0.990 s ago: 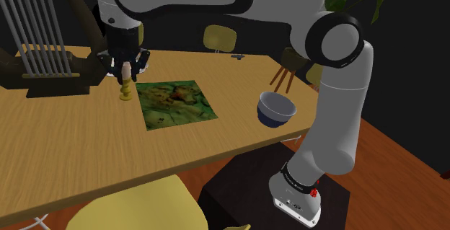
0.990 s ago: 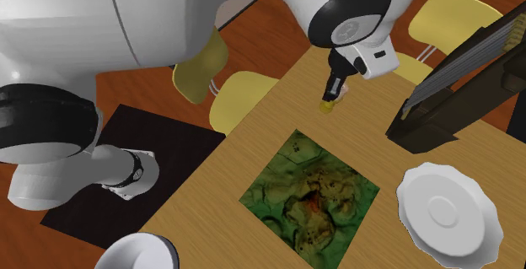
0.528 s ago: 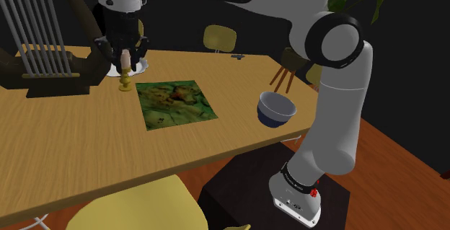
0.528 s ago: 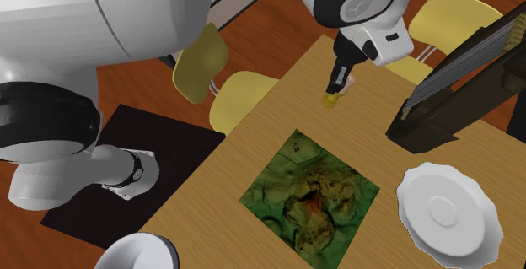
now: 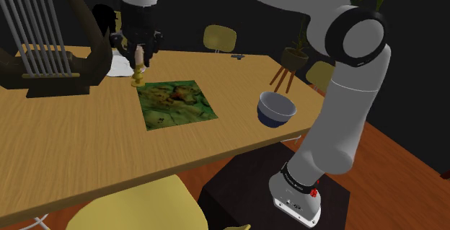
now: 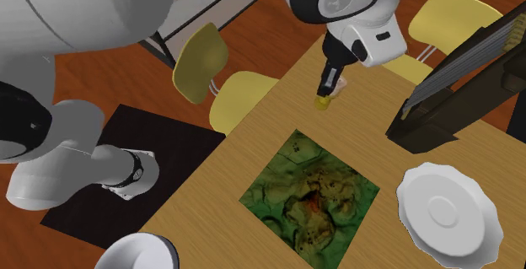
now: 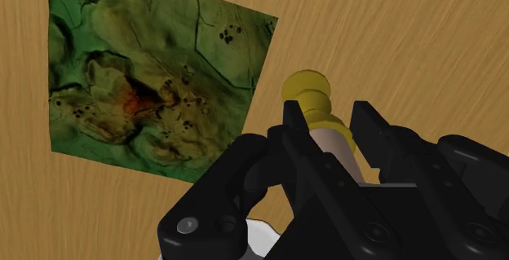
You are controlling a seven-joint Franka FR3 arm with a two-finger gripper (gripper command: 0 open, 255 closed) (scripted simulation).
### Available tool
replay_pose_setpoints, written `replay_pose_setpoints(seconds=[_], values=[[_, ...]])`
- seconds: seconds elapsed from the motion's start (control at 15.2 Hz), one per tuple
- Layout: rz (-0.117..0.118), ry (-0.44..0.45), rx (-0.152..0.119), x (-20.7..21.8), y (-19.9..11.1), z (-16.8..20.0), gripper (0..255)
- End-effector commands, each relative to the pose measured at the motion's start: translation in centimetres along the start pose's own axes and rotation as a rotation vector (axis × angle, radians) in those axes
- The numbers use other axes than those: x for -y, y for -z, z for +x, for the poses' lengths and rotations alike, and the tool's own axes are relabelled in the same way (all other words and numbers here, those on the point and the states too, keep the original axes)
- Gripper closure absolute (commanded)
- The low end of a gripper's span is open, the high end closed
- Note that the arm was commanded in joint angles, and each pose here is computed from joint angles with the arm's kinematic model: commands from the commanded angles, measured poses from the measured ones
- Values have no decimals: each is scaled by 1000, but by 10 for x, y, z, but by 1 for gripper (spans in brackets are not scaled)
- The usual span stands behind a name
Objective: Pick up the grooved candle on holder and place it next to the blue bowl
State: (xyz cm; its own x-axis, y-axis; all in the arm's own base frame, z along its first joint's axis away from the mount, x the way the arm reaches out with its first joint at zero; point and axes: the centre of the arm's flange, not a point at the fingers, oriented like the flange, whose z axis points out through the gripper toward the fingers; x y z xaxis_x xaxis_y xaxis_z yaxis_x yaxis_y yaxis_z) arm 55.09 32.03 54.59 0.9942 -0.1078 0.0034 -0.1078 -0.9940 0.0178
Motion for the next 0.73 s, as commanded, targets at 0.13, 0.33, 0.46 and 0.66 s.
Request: replay_pose_setpoints(seconds=[0.13, 0.33, 0.46, 0.66], values=[[0, -1, 0, -45, 0, -31, 255], [0, -1, 0, -78, 0, -53, 255], [0, -1, 0, -100, 0, -67, 255], [0, -1, 0, -133, 0, -89, 255]])
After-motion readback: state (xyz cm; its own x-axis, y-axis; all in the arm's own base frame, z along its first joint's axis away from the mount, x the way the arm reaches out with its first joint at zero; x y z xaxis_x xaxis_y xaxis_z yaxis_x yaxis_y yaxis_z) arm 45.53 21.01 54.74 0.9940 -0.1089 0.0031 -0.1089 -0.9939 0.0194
